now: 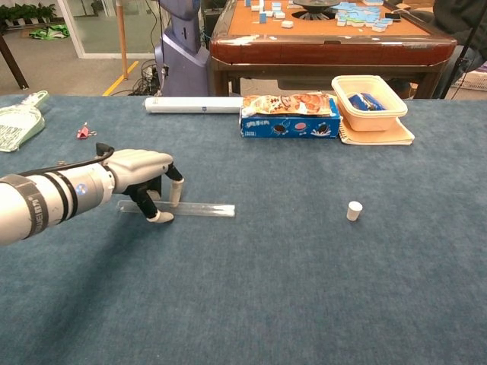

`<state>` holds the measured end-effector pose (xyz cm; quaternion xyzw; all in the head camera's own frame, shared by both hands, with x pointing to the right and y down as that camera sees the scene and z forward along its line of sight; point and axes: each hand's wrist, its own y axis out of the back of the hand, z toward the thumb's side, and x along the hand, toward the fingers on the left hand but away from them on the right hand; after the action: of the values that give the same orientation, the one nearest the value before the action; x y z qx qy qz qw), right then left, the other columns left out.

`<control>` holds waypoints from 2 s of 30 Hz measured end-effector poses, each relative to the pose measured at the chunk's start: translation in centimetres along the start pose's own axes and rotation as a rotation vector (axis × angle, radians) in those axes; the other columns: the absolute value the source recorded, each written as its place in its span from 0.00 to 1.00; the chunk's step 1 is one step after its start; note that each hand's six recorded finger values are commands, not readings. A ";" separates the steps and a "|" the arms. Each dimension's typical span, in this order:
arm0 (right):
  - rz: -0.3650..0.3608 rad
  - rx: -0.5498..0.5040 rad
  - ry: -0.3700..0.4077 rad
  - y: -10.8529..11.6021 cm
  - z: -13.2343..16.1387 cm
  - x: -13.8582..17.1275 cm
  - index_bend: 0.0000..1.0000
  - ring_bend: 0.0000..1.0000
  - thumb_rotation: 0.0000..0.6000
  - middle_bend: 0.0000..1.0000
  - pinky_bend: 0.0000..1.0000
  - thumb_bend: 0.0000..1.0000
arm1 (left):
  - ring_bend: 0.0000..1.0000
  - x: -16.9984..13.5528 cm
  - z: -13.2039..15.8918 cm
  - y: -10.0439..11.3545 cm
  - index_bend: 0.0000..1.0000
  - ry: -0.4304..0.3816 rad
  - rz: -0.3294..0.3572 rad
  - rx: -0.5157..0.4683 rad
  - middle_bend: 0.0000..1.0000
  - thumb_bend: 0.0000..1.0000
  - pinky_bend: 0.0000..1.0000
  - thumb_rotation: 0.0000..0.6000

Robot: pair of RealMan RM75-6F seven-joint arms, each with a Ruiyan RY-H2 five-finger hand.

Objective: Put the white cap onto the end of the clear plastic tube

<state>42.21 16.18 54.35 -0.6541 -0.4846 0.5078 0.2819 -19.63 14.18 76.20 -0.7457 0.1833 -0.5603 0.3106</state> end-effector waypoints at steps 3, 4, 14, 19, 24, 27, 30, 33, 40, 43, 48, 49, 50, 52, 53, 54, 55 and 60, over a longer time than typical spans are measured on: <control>0.003 -0.001 0.001 -0.1 0.0 0.0 0.44 0.16 1.00 0.26 0.24 0.27 | 0.98 0.0 -0.1 0.0 0.54 0.002 -0.001 -0.005 1.00 0.26 0.99 1.00; 0.004 0.000 0.001 -0.1 0.1 0.0 0.44 0.16 1.00 0.26 0.24 0.27 | 0.98 0.0 -0.1 0.0 0.54 0.002 -0.001 -0.005 1.00 0.27 0.99 1.00; 0.026 0.014 0.021 -0.5 0.8 -0.2 0.44 0.16 1.00 0.26 0.24 0.27 | 0.98 -0.8 -0.2 1.1 0.56 -0.015 0.023 -0.066 1.00 0.31 0.99 1.00; 0.075 0.025 0.067 -1.3 2.4 -0.8 0.45 0.16 1.00 0.25 0.24 0.27 | 0.98 -2.1 -0.2 2.2 0.57 -0.043 0.044 -0.148 1.00 0.31 0.99 1.00; 0.156 0.049 0.138 -3.1 4.7 -1.8 0.48 0.16 1.00 0.26 0.24 0.27 | 0.98 -3.9 -0.4 3.3 0.57 -0.071 0.054 -0.261 1.00 0.31 0.99 1.00; 0.213 0.066 0.184 -4.4 6.2 -2.4 0.49 0.16 1.00 0.26 0.24 0.27 | 0.98 -5.0 -0.8 4.0 0.57 -0.086 0.071 -0.291 1.00 0.31 0.99 1.00; 0.259 0.091 0.229 -5.8 7.7 -3.1 0.50 0.16 1.00 0.26 0.24 0.27 | 0.98 -6.0 -1.0 4.5 0.57 -0.099 0.088 -0.311 1.00 0.31 0.99 1.00; 0.291 0.111 0.256 -7.2 8.7 -3.6 0.51 0.16 1.00 0.26 0.24 0.27 | 0.98 -7.0 -1.2 4.9 0.58 -0.106 0.102 -0.333 1.00 0.31 0.99 1.00; 0.323 0.190 0.288 -9.9 9.4 -4.8 0.51 0.07 1.00 0.21 0.19 0.27 | 0.98 -8.7 -1.9 5.4 0.58 -0.112 0.127 -0.343 1.00 0.31 0.99 1.00; 0.330 0.230 0.299 -11.3 9.7 -5.5 0.51 0.05 1.00 0.19 0.17 0.27 | 0.98 -9.3 -2.0 5.6 0.58 -0.114 0.139 -0.341 1.00 0.31 0.99 1.00; 0.354 0.298 0.315 -13.5 9.9 -6.3 0.51 0.04 1.00 0.18 0.16 0.27 | 0.98 -10.3 -2.1 5.7 0.58 -0.120 0.150 -0.332 1.00 0.31 0.99 1.00; 0.359 0.309 0.318 -13.9 10.0 -6.4 0.51 0.04 1.00 0.18 0.16 0.27 | 0.98 -10.4 -2.1 5.7 0.58 -0.121 0.150 -0.332 1.00 0.31 0.99 1.00; 0.363 0.319 0.320 -14.2 10.1 -6.5 0.51 0.04 1.00 0.18 0.16 0.27 | 0.98 -10.6 -2.1 5.7 0.58 -0.123 0.150 -0.332 1.00 0.31 0.99 1.00; 0.379 0.335 0.324 -15.2 10.3 -6.7 0.51 0.03 1.00 0.17 0.15 0.27 | 0.98 -10.8 -2.0 5.7 0.58 -0.127 0.149 -0.332 1.00 0.31 0.99 1.00; 0.387 0.339 0.325 -15.6 10.4 -6.8 0.51 0.03 1.00 0.16 0.15 0.27 | 0.98 -11.0 -2.0 5.6 0.58 -0.129 0.147 -0.332 1.00 0.31 0.99 1.00; 0.397 0.345 0.328 -16.1 10.5 -7.0 0.51 0.02 1.00 0.15 0.15 0.27 | 0.98 -11.1 -2.0 5.6 0.58 -0.130 0.145 -0.331 1.00 0.31 0.99 1.00; 0.402 0.352 0.329 -16.5 10.6 -7.1 0.51 0.02 1.00 0.15 0.14 0.27 | 0.98 -11.1 -2.0 5.6 0.58 -0.131 0.144 -0.329 1.00 0.31 0.99 1.00; 0.427 0.382 0.332 -18.4 10.9 -7.7 0.51 0.01 1.00 0.14 0.13 0.27 | 0.98 -11.4 -2.1 5.6 0.58 -0.129 0.140 -0.332 1.00 0.31 0.99 1.00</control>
<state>25.49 14.55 69.62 -0.7499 -0.1800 0.5235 0.3621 -24.67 16.59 64.60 -0.8065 0.3043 -0.4503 0.2328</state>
